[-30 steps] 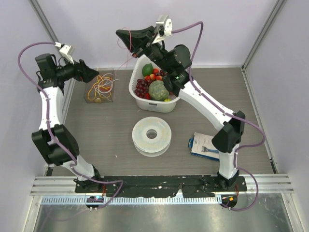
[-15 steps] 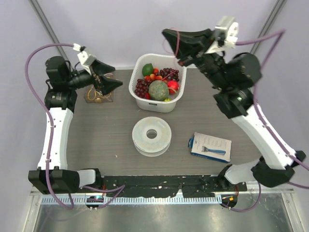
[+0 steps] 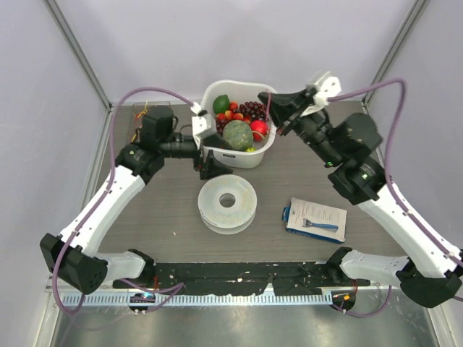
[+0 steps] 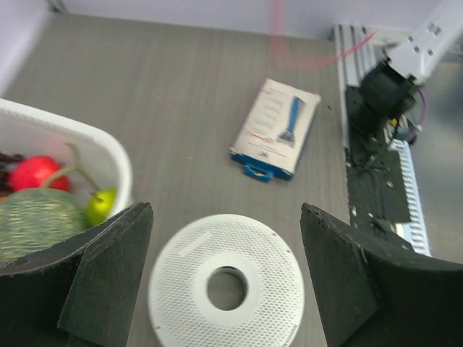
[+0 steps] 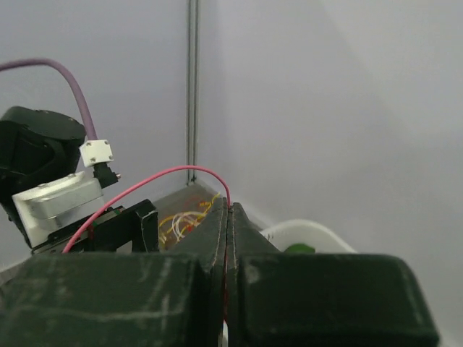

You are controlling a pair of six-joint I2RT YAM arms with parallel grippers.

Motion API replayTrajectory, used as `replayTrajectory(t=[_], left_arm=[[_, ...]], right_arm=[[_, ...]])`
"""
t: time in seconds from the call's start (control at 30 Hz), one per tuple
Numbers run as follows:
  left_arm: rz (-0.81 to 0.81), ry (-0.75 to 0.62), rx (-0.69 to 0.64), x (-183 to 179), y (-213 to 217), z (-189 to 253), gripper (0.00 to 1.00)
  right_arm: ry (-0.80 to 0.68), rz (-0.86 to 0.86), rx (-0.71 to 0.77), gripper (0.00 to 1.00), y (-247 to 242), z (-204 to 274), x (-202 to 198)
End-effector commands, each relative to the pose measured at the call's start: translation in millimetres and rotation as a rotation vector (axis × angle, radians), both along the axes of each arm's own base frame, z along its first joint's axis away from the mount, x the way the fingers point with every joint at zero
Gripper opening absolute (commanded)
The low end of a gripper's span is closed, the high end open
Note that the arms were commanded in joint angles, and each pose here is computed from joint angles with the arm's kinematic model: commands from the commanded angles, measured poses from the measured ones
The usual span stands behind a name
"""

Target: Wrap the cables

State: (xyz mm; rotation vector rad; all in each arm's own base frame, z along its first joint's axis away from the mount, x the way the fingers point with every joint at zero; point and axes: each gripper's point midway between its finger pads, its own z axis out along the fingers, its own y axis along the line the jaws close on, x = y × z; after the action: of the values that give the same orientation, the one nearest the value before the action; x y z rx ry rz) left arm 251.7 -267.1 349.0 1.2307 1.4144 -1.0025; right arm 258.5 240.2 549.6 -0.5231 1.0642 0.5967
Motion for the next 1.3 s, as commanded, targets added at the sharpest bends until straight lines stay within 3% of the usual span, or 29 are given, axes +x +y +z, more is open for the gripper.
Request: replayTrajectory(t=[0.0, 0.13, 0.4, 0.63, 0.8, 1.0, 1.27], left_arm=[[-0.048, -0.042, -0.007, -18, -20, -18, 0.87], [-0.064, 0.047, -0.077, -25, -28, -19, 0.86], [-0.125, 0.145, -0.076, -52, -22, -33, 0.82], [0.048, 0.335, -0.154, -24, 0, -38, 0.83], [-0.026, 0.486, -0.226, -20, 0, -27, 0.78], [-0.089, 0.646, -0.233, -26, -5, -33, 0.80], [-0.086, 0.765, -0.228, -21, -26, -44, 0.80]], right_arm=[[0.093, -0.013, 0.022, 0.01, 5, -36, 19], [0.117, 0.077, 0.061, 0.01, 11, -48, 16], [0.138, 0.142, 0.058, 0.01, 18, -67, 13], [0.125, 0.201, 0.055, 0.01, 22, -67, 5], [0.073, 0.299, -0.008, 0.01, 31, -72, -13], [0.035, 0.371, -0.060, 0.01, 39, -77, -25], [0.014, 0.395, -0.083, 0.01, 41, -79, -29]])
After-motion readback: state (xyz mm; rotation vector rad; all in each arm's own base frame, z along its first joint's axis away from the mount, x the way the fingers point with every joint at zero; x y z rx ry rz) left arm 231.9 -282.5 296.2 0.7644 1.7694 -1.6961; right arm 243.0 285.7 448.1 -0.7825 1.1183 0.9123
